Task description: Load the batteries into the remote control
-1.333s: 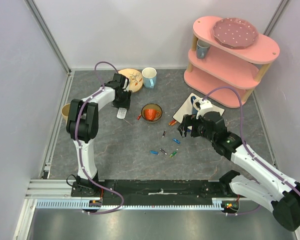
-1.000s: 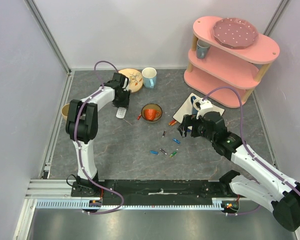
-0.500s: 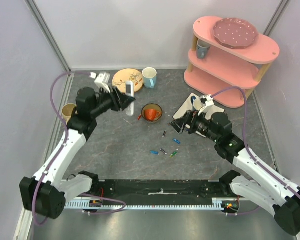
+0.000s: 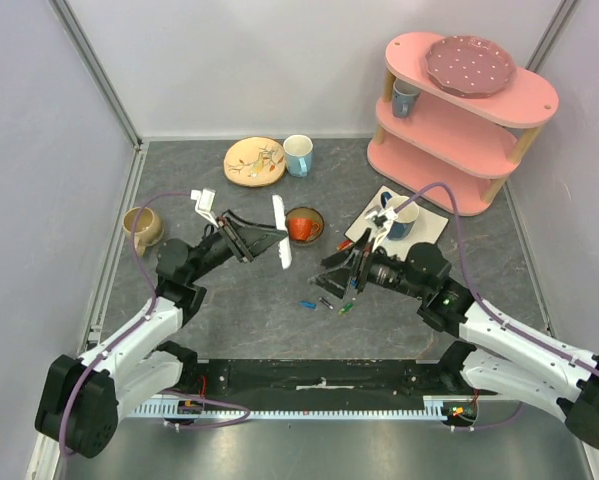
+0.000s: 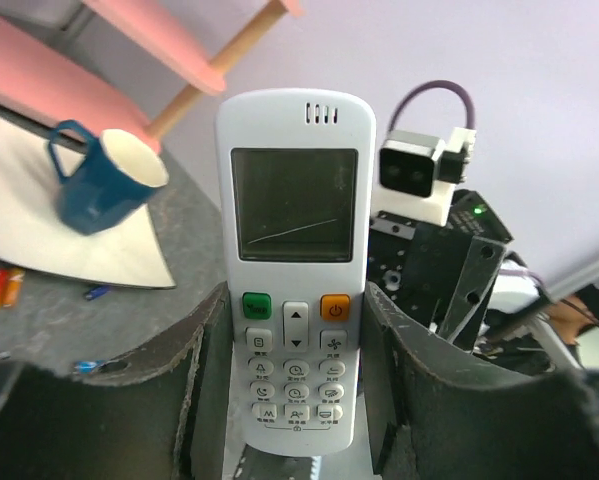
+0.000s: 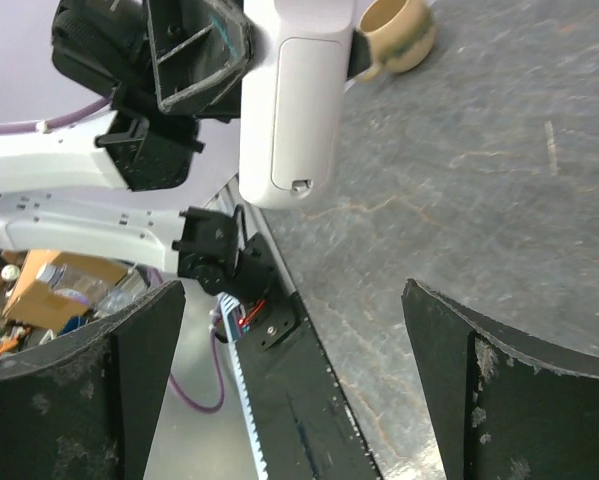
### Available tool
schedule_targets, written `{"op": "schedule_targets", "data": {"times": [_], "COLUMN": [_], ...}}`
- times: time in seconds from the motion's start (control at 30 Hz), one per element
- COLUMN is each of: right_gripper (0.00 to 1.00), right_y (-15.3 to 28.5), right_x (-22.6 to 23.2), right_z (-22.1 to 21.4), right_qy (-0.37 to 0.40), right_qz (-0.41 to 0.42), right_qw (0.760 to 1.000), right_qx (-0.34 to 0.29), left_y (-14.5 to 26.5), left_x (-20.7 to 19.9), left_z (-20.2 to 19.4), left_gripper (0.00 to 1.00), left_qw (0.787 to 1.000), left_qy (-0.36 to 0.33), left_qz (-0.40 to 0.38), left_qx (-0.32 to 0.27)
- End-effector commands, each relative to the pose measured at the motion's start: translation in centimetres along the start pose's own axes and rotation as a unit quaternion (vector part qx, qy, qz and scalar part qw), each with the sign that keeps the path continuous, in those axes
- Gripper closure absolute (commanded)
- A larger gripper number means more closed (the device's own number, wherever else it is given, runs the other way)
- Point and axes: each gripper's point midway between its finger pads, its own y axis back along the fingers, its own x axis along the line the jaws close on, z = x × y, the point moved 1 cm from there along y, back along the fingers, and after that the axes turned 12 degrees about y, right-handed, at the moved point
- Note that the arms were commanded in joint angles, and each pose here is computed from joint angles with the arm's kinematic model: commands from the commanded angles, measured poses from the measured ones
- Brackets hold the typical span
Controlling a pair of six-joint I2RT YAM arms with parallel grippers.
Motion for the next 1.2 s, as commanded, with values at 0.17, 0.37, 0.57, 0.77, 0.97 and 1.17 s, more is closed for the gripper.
{"op": "schedule_targets", "data": {"times": [0.17,0.37,0.57,0.77,0.97,1.17], "right_gripper": [0.02,0.02,0.02,0.02,0.05,0.11], "right_y": [-1.6,-2.4,-3.6,-4.2,-4.9,-5.2], "right_x": [3.4,3.5,4.0,4.7,5.0,5.2], "right_z": [1.8,2.5,3.5,4.0,4.0,3.7], "right_qy": [0.021,0.019,0.02,0.022,0.018,0.015], "right_qz": [0.026,0.028,0.044,0.067,0.079,0.089], "right_qw": [0.998,0.997,0.996,0.993,0.993,0.992], "right_qx": [-0.053,-0.071,-0.082,-0.09,-0.086,-0.084], "left_y": [1.0,0.6,0.5,0.6,0.6,0.5], "left_x": [-5.6,-5.9,-6.4,-6.4,-6.5,-6.4], "left_z": [-0.6,-1.6,-2.4,-2.6,-2.7,-2.8], "left_gripper": [0.98,0.98,0.98,0.98,0.98,0.98], "left_qw": [0.989,0.988,0.986,0.986,0.986,0.986], "left_qy": [-0.004,0.007,0.014,0.012,0.012,0.015], "left_qz": [-0.138,-0.151,-0.165,-0.164,-0.166,-0.166], "left_qx": [-0.045,-0.027,-0.014,-0.009,-0.008,-0.007]}}
